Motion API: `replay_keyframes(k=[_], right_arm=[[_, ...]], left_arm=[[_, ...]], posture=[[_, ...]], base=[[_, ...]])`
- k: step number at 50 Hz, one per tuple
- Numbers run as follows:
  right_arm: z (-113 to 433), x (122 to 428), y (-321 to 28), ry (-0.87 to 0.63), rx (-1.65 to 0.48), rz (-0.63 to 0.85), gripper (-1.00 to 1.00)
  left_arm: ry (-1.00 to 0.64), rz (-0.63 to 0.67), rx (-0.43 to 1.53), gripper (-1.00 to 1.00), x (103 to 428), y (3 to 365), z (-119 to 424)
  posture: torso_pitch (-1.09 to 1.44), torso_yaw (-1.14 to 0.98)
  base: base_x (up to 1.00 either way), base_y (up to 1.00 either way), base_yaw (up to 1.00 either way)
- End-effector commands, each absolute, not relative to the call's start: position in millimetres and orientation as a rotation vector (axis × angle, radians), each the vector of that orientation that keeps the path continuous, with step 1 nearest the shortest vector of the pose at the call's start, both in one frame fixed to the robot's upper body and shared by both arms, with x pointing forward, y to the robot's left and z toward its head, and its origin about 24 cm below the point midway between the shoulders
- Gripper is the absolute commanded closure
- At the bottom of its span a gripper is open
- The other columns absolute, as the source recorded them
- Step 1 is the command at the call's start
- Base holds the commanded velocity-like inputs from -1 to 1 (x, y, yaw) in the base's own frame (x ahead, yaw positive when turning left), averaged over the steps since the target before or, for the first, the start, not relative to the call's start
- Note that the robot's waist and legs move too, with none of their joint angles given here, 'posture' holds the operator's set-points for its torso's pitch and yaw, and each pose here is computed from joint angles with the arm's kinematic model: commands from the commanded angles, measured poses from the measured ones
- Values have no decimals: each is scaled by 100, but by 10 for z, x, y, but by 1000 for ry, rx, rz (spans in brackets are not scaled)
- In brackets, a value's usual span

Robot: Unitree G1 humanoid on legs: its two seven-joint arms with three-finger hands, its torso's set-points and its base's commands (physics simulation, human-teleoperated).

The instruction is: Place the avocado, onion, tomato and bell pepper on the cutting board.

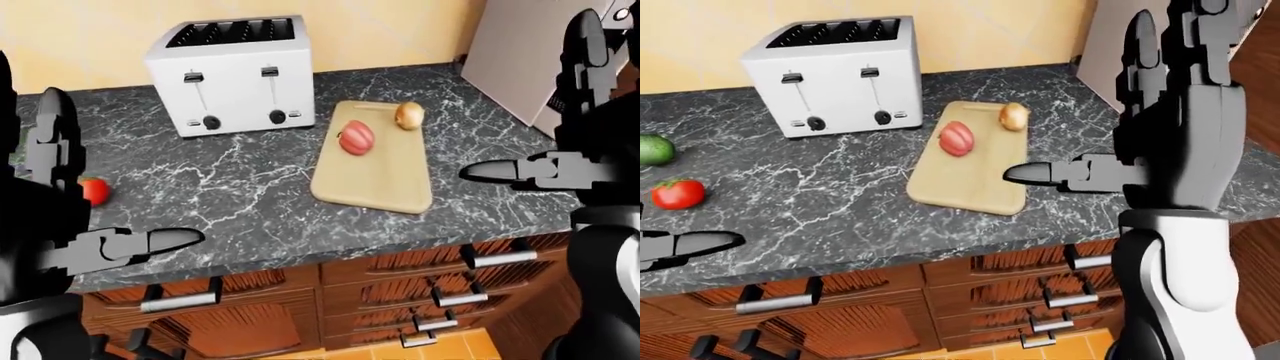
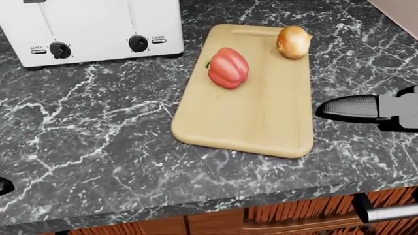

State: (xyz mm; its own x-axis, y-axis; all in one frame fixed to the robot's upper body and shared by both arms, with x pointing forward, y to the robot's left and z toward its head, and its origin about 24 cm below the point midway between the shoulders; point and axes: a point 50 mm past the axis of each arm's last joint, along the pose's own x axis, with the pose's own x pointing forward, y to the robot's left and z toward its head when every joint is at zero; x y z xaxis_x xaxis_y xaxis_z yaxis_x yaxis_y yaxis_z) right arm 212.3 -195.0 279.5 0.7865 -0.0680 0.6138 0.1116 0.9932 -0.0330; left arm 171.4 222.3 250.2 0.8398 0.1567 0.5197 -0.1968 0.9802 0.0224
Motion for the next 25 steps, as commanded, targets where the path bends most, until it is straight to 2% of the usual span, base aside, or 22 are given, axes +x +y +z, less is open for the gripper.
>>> replay_keyframes(k=[1, 4, 8, 11, 25], right_arm=[[2896, 2059, -1969, -732, -79, -119, -100], [2895, 2061, -1965, -732, -79, -118, -100], [2901, 2046, -1972, -749, -75, -122, -100], [2904, 2032, -1947, -757, -77, -105, -100], [2897, 2035, -1952, -749, -78, -104, -100]], left_arm=[[-622, 168, 88, -100, 1652, 2176, 2603], [-622, 167, 88, -100, 1655, 2170, 2601], [-797, 239, 94, -100, 1484, 2236, 2716], [-869, 234, 103, -100, 1396, 2221, 2715], [-864, 228, 120, -100, 1426, 2173, 2677]], posture=[[0, 0], [0, 0], [0, 0], [0, 0], [0, 0]], base=[[0, 23, 0], [0, 21, 0], [0, 21, 0], [0, 22, 0], [0, 22, 0]])
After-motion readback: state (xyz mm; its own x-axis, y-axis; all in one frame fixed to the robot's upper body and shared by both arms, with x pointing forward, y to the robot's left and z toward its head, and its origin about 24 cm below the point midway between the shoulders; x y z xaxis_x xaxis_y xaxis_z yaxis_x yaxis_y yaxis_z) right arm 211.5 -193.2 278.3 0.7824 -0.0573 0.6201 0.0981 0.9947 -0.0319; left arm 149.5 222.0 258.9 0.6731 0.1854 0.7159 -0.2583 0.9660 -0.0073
